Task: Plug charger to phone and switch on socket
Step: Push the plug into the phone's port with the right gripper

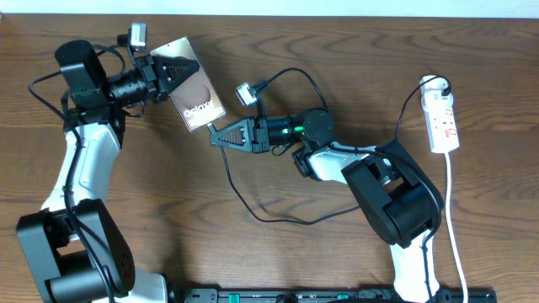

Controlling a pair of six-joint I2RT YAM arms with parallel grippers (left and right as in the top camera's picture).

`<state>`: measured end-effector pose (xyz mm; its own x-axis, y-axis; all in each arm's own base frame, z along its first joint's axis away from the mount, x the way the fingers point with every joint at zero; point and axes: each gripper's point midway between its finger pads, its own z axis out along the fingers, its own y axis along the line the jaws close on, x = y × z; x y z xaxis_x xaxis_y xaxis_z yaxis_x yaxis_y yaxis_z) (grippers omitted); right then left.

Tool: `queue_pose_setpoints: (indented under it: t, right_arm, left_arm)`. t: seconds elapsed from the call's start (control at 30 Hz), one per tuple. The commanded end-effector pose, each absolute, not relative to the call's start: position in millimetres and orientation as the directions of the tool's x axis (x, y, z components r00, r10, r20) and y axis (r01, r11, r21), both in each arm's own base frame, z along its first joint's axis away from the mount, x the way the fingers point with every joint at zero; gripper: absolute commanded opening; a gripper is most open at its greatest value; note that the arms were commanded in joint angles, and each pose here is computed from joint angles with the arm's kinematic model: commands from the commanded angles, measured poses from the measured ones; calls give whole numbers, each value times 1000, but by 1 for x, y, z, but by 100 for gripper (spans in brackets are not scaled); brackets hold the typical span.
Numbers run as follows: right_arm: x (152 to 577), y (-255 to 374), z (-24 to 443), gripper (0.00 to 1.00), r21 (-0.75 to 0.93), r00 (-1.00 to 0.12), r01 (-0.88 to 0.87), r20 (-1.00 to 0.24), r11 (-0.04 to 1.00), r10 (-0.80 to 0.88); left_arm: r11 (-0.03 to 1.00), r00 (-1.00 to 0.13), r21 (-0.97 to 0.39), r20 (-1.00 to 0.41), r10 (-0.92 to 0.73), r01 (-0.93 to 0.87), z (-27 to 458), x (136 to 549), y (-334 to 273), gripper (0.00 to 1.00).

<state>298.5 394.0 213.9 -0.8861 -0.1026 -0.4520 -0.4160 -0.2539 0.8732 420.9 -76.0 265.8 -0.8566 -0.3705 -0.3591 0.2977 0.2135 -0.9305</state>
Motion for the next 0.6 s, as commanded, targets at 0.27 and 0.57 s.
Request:
queue_pose_setpoints:
  t: [0.27, 0.57]
  right_arm:
    - [326, 396, 227, 1, 871, -903, -428, -426, -242, 62]
    - [329, 396, 228, 1, 872, -904, -427, -421, -241, 81]
  left_arm:
    - [182, -869, -919, -391, -304, 350, 271, 408, -88, 7]
    - [165, -870, -912, -408, -276, 375, 273, 403, -90, 7]
